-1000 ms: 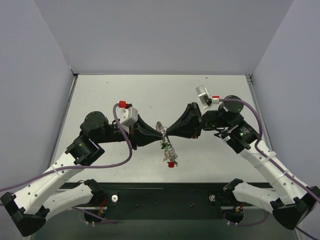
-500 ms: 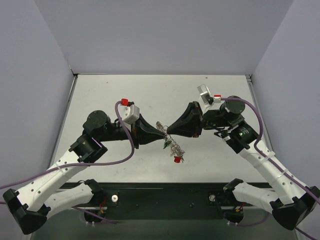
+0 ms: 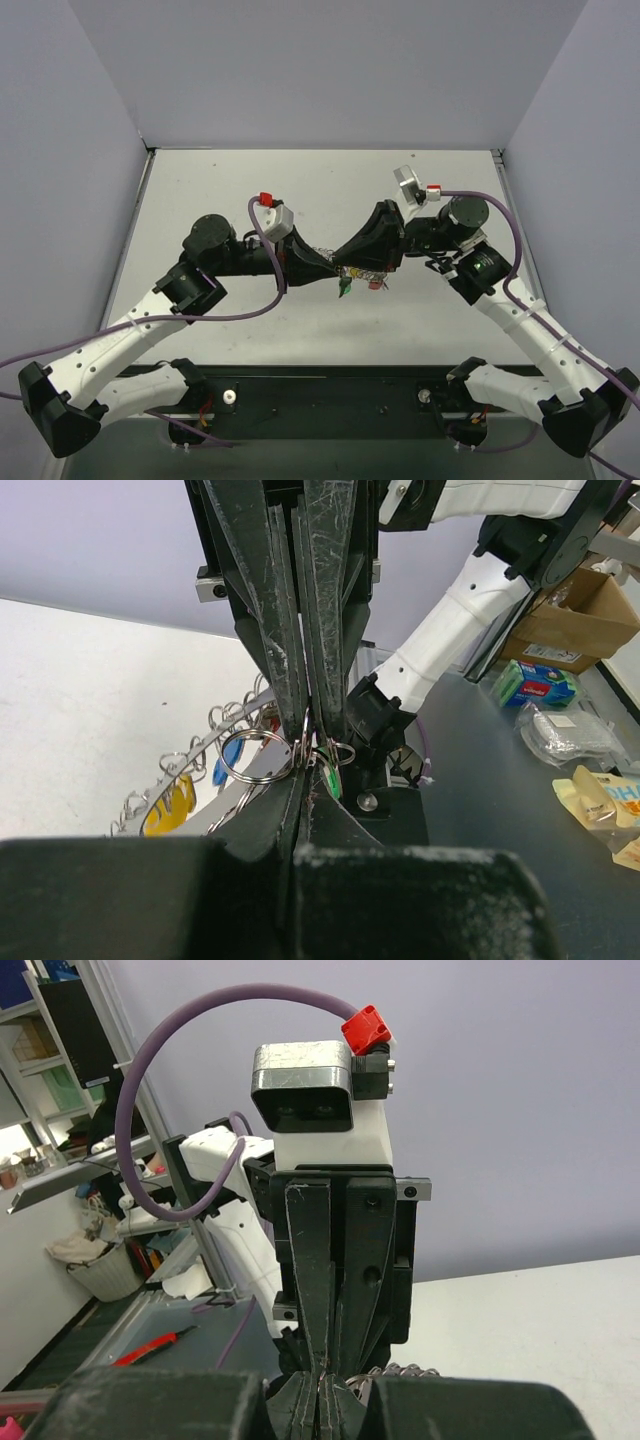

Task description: Put the keys on the keyring

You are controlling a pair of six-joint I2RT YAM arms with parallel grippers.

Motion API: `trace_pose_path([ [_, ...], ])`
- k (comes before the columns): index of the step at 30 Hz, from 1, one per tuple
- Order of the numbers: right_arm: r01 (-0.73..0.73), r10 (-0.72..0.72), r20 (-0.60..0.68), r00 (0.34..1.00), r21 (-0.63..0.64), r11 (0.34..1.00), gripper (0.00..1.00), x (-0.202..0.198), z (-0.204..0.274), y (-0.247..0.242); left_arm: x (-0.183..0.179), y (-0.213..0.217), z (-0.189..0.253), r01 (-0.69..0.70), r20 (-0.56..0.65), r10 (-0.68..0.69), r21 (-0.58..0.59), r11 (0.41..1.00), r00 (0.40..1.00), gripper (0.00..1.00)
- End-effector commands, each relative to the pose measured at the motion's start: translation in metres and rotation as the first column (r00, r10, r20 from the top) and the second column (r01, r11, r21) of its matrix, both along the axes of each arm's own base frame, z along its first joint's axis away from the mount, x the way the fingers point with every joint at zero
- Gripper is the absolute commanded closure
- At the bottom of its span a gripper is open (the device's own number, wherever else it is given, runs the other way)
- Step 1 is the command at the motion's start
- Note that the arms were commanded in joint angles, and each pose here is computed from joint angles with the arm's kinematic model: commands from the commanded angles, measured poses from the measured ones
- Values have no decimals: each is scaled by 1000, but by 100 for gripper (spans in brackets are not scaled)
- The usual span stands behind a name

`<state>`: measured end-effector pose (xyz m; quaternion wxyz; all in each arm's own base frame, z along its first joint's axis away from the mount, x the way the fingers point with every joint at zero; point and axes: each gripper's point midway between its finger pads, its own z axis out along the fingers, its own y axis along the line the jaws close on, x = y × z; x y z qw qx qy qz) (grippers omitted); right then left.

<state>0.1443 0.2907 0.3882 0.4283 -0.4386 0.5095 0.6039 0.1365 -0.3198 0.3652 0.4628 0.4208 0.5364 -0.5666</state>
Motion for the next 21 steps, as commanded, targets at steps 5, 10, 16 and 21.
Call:
trace_pose_path([
  [5, -71, 59, 145, 988, 79, 994, 100, -17, 29, -1, 28, -9, 9, -113, 8, 113, -32, 993, 994, 100],
  [10, -58, 49, 154, 987, 56, 997, 100, -15, 24, -2, 23, 1, 11, -118, 38, 118, -18, 993, 992, 54],
  [16, -59, 54, 167, 984, 24, 998, 100, -14, 18, -4, 9, 32, 10, -159, 100, 150, 93, 983, 984, 36],
  [21, -85, 84, 156, 984, 0, 996, 100, -14, 14, -3, 12, 52, 33, -235, 171, 211, 136, 962, 962, 36],
])
